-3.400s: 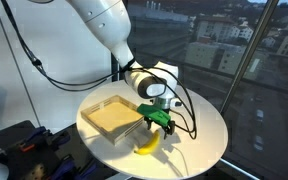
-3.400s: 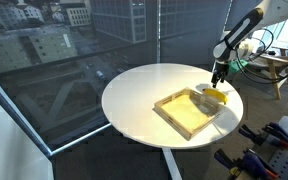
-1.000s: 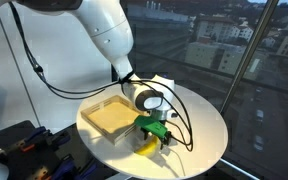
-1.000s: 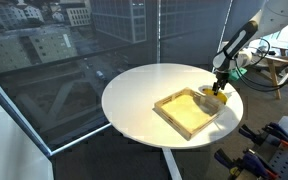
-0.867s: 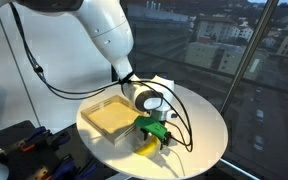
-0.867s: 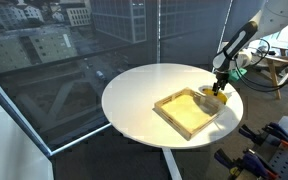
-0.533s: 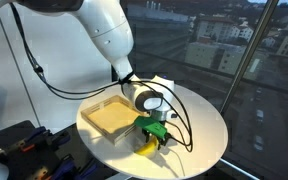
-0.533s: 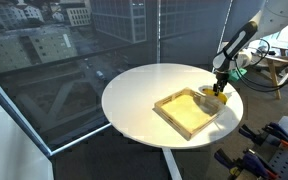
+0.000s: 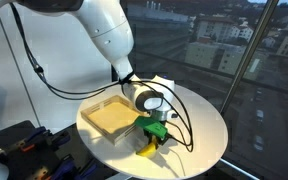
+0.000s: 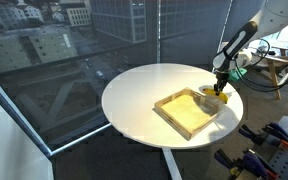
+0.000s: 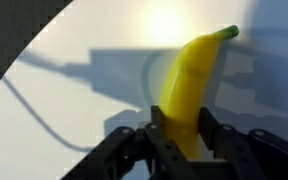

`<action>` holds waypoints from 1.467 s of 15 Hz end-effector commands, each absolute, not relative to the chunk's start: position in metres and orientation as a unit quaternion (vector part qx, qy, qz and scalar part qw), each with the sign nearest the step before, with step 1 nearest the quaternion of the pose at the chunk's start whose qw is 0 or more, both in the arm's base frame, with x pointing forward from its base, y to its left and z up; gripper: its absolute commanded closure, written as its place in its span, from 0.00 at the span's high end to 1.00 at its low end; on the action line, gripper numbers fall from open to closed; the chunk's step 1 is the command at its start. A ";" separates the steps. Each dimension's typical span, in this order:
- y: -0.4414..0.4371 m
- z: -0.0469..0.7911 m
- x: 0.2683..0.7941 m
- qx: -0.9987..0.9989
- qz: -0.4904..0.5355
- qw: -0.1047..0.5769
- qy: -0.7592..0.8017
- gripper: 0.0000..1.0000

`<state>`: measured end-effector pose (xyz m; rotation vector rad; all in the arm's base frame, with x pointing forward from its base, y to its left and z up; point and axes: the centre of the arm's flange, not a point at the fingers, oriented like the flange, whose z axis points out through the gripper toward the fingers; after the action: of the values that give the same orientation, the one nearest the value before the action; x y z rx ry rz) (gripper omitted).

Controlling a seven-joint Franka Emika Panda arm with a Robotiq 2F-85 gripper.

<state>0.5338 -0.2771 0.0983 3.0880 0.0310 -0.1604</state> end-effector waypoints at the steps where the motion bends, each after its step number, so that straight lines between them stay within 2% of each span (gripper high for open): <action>1: -0.284 0.109 0.537 0.998 -0.053 0.031 0.012 0.16; 22: -0.288 0.160 0.548 0.999 -0.043 0.032 0.006 0.16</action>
<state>0.5467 -0.2850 0.1389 3.0788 0.0215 -0.1224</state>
